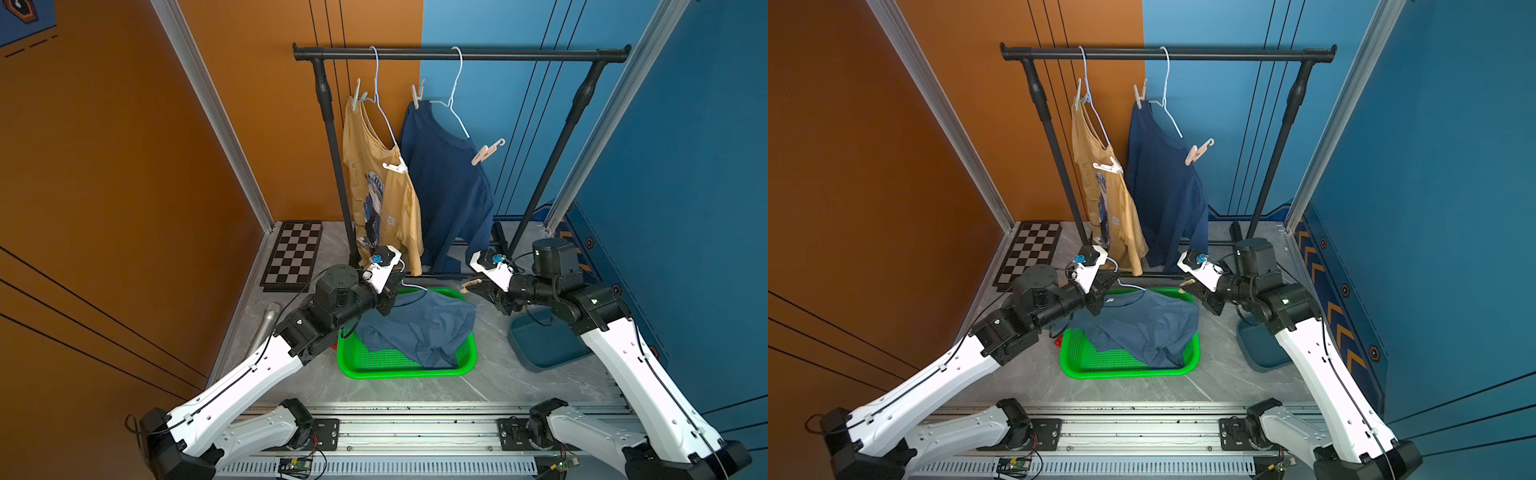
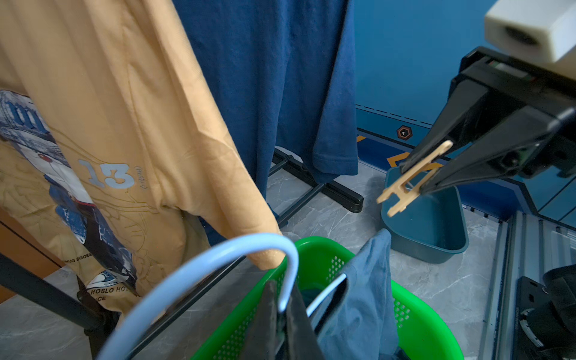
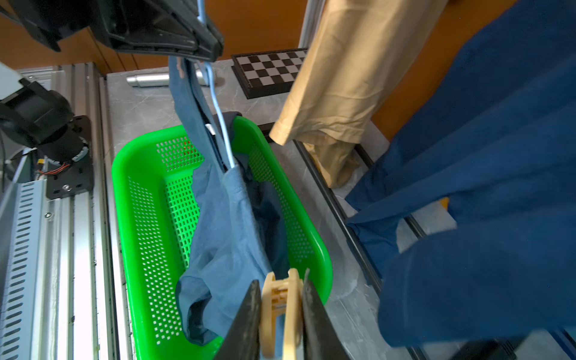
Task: Remove the clothespins securing t-shirts to the hanger
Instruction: Remove the clothespin from the hanger, then place the clothespin in the storage box.
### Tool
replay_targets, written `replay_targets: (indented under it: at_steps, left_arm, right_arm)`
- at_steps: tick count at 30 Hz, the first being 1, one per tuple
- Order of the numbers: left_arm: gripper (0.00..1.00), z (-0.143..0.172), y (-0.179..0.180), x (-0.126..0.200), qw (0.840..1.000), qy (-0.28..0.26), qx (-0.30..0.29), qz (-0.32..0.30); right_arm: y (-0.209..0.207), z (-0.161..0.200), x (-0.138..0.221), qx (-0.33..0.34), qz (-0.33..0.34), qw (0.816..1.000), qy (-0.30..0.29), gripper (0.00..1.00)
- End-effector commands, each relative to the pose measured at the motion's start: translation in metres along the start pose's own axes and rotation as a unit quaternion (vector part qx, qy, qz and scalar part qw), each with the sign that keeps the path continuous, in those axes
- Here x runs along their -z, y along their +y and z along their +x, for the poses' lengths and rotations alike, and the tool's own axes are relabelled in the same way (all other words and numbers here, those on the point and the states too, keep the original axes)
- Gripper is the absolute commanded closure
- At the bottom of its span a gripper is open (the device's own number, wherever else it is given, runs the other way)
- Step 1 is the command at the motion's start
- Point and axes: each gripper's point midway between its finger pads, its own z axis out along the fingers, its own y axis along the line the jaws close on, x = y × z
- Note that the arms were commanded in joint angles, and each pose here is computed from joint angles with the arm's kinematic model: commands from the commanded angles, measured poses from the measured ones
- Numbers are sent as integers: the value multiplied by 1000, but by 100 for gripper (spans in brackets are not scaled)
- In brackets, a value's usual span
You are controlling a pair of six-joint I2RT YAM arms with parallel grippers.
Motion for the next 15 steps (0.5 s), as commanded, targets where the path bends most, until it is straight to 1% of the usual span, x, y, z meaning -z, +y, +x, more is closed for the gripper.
replay_targets:
  at_steps: [1, 6, 10, 12, 15]
  left_arm:
    - [100, -7, 7, 0, 1000, -10, 7, -13]
    - [100, -5, 3, -2, 1000, -7, 13, -7]
    - [100, -6, 3, 0, 1000, -9, 12, -10]
    - [100, -5, 3, 1, 1000, -9, 12, -10]
    - [100, -5, 1, 4, 1000, -12, 11, -6]
  right_arm:
    - [-18, 26, 20, -37, 60, 997, 21, 80]
    - [-46, 88, 41, -74, 162, 980, 88, 79]
    - [-66, 134, 57, -101, 237, 955, 145, 78]
    - [-71, 157, 63, -110, 262, 943, 171, 78]
    - [-76, 178, 76, -132, 295, 927, 192, 78]
